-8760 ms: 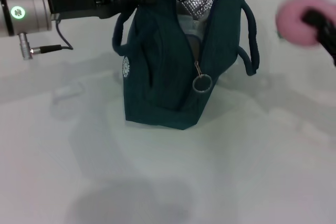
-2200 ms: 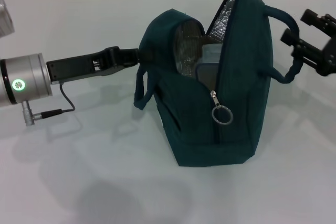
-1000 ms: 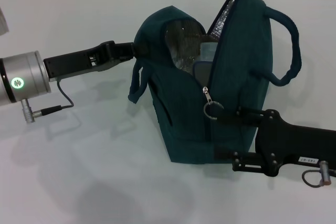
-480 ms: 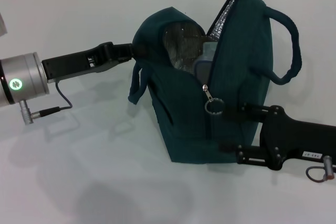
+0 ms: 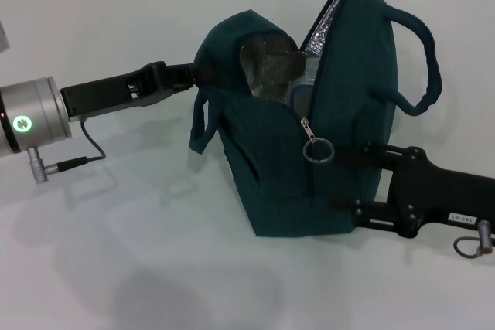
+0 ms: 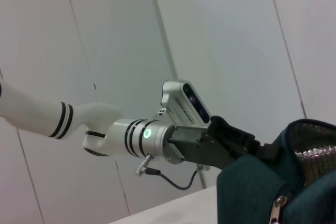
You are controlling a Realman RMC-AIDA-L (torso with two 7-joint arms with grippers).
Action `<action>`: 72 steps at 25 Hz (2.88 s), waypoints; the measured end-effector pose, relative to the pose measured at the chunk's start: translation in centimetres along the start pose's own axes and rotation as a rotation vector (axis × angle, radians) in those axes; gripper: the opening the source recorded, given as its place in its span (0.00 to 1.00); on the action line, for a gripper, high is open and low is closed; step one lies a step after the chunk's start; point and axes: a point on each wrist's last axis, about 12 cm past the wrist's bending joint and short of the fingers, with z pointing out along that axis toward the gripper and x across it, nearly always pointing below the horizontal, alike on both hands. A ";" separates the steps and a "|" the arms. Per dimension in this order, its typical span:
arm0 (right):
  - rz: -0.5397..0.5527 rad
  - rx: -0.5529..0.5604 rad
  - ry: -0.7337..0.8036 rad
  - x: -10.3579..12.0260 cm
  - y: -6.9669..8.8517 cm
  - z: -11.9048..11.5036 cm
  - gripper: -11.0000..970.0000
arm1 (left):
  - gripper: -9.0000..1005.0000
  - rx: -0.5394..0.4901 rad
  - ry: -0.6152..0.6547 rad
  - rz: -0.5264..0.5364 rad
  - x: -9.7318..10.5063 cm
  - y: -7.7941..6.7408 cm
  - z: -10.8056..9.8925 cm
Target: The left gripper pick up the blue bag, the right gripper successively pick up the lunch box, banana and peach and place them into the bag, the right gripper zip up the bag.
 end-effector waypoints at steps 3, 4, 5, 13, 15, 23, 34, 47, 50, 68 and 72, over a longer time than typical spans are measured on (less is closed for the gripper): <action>-0.010 0.012 -0.003 -0.1 -0.2 0.1 0.72 | 0.16 0.002 -0.001 -0.001 0.0 0.0 0.1; -0.014 0.017 -0.002 -0.1 -0.3 0.2 0.71 | 0.16 0.002 -0.001 -0.002 0.0 0.0 0.1; -0.019 0.018 -0.001 -0.2 -0.4 0.3 0.71 | 0.16 0.003 -0.001 -0.003 0.1 0.0 0.2; -0.034 -0.013 0.004 -0.7 -0.7 1.5 0.69 | 0.16 0.008 0.001 -0.001 0.2 -0.1 0.4; -0.034 -0.018 0.003 -0.8 -0.8 1.7 0.69 | 0.16 0.008 0.001 0.001 0.2 -0.1 0.4; -0.031 -0.024 0.010 -0.8 -0.8 2.0 0.67 | 0.17 0.008 0.001 0.001 0.3 0.0 0.3; -0.008 0.031 -0.019 -0.7 -1.1 1.9 0.34 | 0.18 0.028 0.012 -0.004 0.7 -0.2 0.6; 0.050 0.042 -0.010 -0.2 -1.0 1.6 0.02 | 0.18 0.055 0.022 -0.005 0.9 -0.6 0.7; 0.070 0.051 -0.007 0.1 -0.9 1.4 0.02 | 0.19 0.062 0.016 -0.004 0.7 -0.7 0.8; 0.077 0.027 0.022 0.3 -0.9 2.0 0.07 | 0.20 0.078 0.015 0.003 0.5 -0.9 1.0; 0.074 0.021 0.025 0.1 -1.0 2.3 0.09 | 0.20 0.080 0.011 0.007 0.5 -0.9 1.1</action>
